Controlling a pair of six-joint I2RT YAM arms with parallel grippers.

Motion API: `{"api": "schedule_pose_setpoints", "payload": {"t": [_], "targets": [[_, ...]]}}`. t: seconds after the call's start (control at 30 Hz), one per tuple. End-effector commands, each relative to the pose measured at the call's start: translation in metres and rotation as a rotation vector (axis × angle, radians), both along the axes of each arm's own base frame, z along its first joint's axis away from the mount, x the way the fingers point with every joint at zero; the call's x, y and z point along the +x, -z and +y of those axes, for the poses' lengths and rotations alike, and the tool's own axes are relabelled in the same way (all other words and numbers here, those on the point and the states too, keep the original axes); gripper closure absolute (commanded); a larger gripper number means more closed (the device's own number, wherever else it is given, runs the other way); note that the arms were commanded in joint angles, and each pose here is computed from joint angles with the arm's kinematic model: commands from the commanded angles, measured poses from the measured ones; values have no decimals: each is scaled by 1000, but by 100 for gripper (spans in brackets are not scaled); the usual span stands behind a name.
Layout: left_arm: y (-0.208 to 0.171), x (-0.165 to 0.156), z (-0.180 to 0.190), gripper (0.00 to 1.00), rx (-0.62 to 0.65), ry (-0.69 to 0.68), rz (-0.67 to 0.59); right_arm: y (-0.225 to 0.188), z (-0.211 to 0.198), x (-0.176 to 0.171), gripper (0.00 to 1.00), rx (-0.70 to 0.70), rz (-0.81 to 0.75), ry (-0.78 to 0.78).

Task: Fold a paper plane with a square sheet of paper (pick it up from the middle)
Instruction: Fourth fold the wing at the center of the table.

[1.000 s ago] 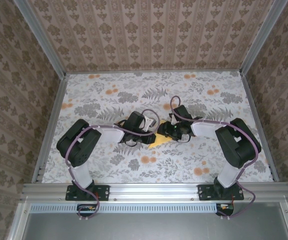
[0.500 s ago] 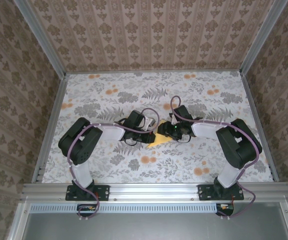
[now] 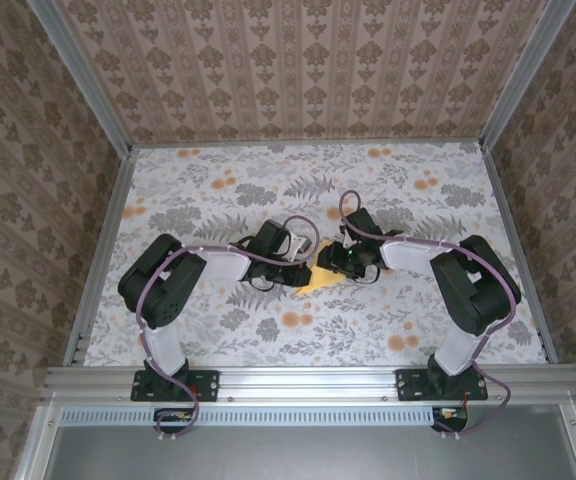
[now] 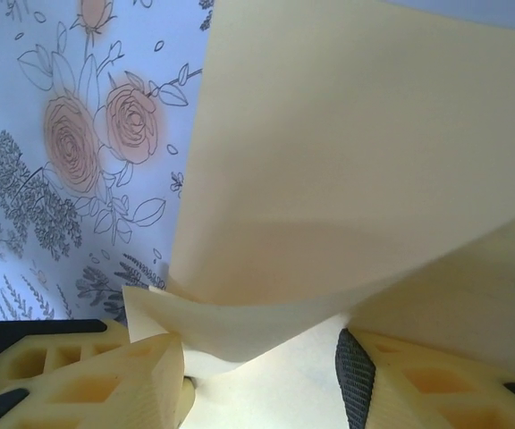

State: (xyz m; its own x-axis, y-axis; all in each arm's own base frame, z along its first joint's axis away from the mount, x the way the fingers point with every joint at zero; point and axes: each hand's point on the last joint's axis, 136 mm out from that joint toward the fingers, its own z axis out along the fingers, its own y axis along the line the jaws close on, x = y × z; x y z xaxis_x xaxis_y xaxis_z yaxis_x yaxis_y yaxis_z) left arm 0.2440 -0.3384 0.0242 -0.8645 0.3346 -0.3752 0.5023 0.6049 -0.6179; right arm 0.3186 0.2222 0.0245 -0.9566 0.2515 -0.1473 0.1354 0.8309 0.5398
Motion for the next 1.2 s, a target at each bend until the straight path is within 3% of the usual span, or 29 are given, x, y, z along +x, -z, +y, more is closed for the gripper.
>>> {"api": "schedule_pose_setpoints", "payload": {"t": [0.0, 0.17, 0.33, 0.83, 1.17], "targets": [[-7, 2, 2, 87, -2, -21, 34, 21, -20, -6, 49, -123, 78, 50], [-26, 8, 9, 74, -15, -72, 11, 32, -25, -11, 49, -154, 127, 73], [-36, 13, 18, 71, -22, -139, 2, 38, -29, -14, 48, -173, 171, 90], [-46, -1, -7, 78, -144, -73, 17, 47, -37, -24, 41, -228, 260, 105], [-19, 1, -1, 89, -47, -98, 52, 49, -36, -24, 41, -221, 268, 103]]}}
